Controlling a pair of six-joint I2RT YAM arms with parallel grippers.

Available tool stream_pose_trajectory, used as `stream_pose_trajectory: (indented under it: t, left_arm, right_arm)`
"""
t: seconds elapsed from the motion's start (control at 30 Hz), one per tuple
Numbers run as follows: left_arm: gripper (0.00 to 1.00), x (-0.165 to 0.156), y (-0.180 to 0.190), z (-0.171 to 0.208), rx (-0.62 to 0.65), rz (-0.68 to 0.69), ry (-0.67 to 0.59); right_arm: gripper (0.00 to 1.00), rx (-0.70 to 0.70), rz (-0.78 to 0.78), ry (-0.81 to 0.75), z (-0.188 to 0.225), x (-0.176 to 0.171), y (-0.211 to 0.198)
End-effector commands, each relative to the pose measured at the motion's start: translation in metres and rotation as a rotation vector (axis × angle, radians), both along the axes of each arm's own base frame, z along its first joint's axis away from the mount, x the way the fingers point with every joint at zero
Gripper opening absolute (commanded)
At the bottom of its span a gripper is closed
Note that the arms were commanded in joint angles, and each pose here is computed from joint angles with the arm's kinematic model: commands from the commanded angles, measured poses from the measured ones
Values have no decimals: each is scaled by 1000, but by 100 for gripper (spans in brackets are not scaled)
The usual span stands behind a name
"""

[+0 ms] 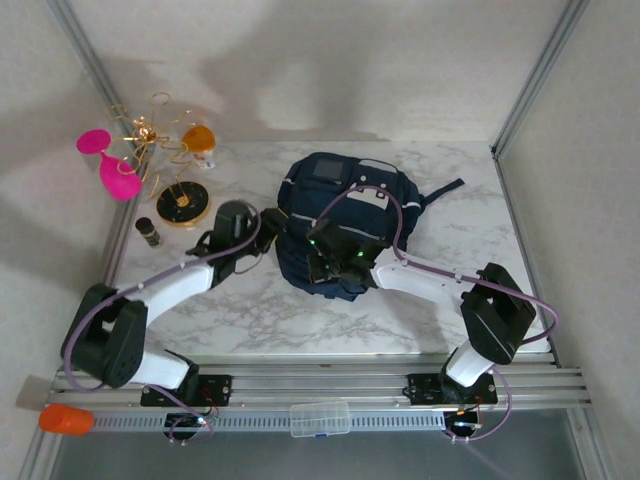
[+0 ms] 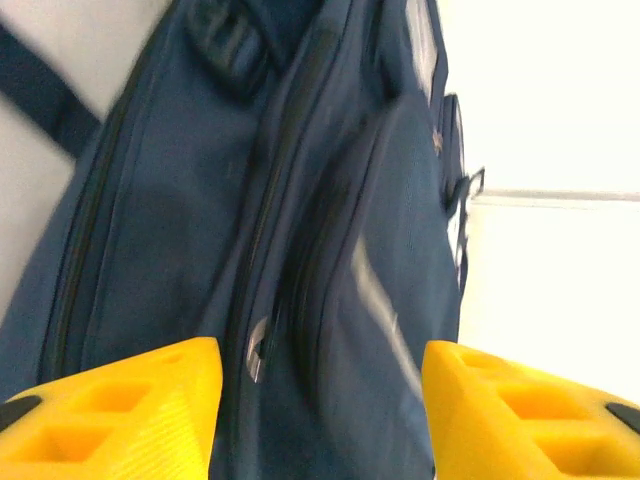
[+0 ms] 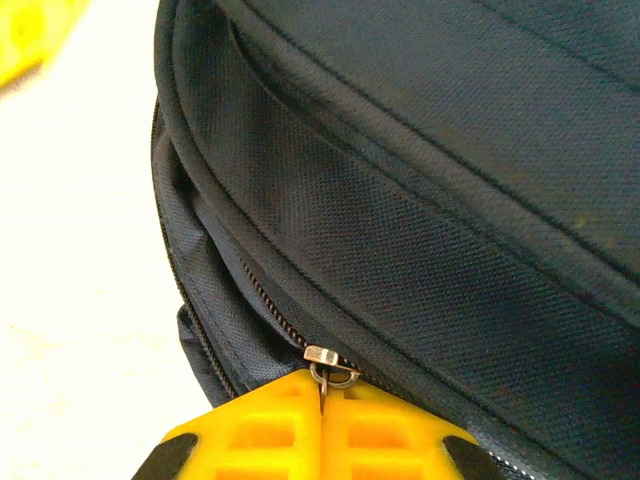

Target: Pack books, pencil case, and school supplies into a backpack

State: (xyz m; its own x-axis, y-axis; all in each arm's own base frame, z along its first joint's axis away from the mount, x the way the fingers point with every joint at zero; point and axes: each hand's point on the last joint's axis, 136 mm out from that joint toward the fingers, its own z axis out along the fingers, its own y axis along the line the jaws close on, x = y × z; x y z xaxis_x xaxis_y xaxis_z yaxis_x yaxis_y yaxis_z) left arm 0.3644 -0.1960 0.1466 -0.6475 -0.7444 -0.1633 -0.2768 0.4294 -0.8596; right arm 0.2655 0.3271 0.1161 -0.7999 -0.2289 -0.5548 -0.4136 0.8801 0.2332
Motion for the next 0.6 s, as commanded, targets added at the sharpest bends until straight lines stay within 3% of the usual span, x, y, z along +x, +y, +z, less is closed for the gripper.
stream_pose_trajectory:
  t: [0.0, 0.17, 0.3, 0.43, 0.5, 0.57]
  left_arm:
    - [55, -20, -19, -8, -87, 23, 57]
    - [52, -20, -41, -15, -146, 68, 83]
    - [41, -13, -53, -36, -72, 74, 144]
    - [15, -5, -45, -36, -45, 134, 117]
    - [2, -3, -35, -38, 32, 156, 129]
    - [0, -3, -21, -34, 76, 178, 124]
  right_arm:
    - [0, 46, -9, 3, 2, 3, 4]
    - [0, 54, 12, 17, -1, 2, 8]
    - [0, 67, 44, 40, -4, -4, 11]
    - [0, 20, 51, 57, -16, -8, 4]
    - [0, -43, 10, 53, -22, -5, -10]
    - [0, -97, -35, 42, -24, -4, -29]
